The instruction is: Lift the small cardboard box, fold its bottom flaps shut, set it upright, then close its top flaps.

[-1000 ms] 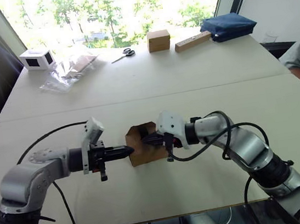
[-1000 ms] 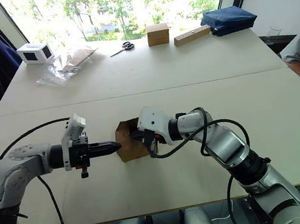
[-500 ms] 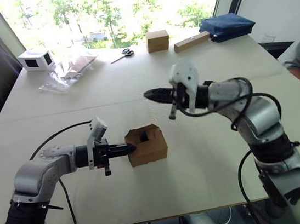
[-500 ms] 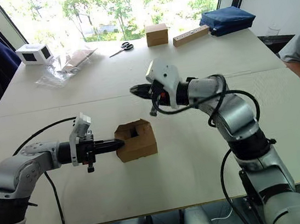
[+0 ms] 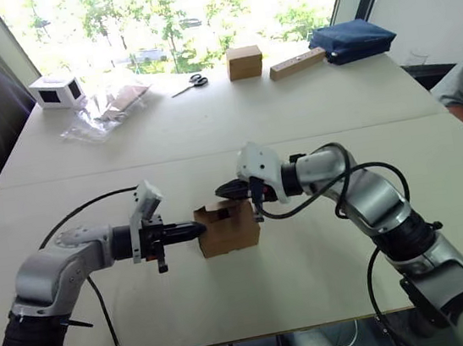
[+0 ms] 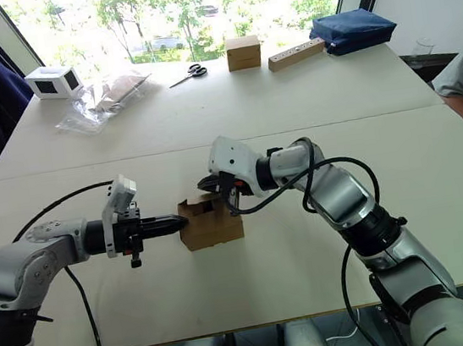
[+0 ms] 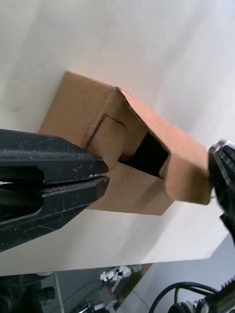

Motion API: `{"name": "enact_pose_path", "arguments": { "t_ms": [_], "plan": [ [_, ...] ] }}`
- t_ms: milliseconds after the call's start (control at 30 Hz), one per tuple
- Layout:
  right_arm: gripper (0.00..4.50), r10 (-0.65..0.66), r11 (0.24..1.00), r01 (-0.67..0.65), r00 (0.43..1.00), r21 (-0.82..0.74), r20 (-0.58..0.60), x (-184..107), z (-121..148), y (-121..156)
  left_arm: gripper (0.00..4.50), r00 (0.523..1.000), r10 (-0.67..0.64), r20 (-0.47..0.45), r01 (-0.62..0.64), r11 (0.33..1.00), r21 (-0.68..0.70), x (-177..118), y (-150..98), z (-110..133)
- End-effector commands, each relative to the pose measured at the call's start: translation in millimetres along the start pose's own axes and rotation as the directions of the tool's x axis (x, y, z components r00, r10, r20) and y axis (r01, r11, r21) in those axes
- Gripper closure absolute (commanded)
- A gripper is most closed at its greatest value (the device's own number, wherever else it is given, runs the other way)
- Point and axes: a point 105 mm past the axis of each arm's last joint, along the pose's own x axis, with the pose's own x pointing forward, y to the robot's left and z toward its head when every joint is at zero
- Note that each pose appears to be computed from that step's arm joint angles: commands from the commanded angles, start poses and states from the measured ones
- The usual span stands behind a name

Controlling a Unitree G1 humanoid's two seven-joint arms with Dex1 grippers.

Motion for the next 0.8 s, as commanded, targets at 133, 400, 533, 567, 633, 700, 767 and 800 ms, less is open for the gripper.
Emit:
{"name": "enact_pose_path", "arguments": {
  "t_ms": [133,400,533,567,633,700,767,800],
  "plan": [
    [4.50,0.004,1.000,-0.004,1.000,-0.015,0.011,0,4,8,4.48,1.000,0.010,0.019,-0.011,0.999,0.038,-8,-4,8],
    [4.50,-0.020,1.000,0.020,1.000,-0.011,0.016,1,5,5,4.48,0.983,0.038,0.178,-0.035,0.999,-0.018,-16,7,38],
    [4.50,-0.023,1.000,0.023,1.000,-0.012,0.017,1,5,5,4.48,0.981,0.049,0.189,-0.046,0.999,-0.024,-9,10,39],
    [4.50,-0.023,1.000,0.024,1.000,-0.013,0.019,1,6,5,4.48,0.981,0.050,0.187,-0.046,0.999,-0.023,-5,10,38],
    [4.50,-0.022,1.000,0.022,0.999,-0.012,0.023,1,7,6,4.48,0.981,0.063,0.185,-0.060,0.998,-0.020,0,13,37],
    [4.50,-0.023,1.000,0.023,0.999,-0.013,0.025,0,8,7,4.48,0.980,0.080,0.184,-0.078,0.997,-0.017,3,17,36],
    [4.50,-0.026,1.000,0.026,0.999,-0.015,0.028,-1,9,7,4.48,0.978,0.086,0.188,-0.083,0.996,-0.022,6,20,34],
    [4.50,-0.028,0.999,0.028,0.999,-0.016,0.029,-1,10,7,4.48,0.977,0.089,0.192,-0.085,0.996,-0.025,8,21,34]
  ]
}}
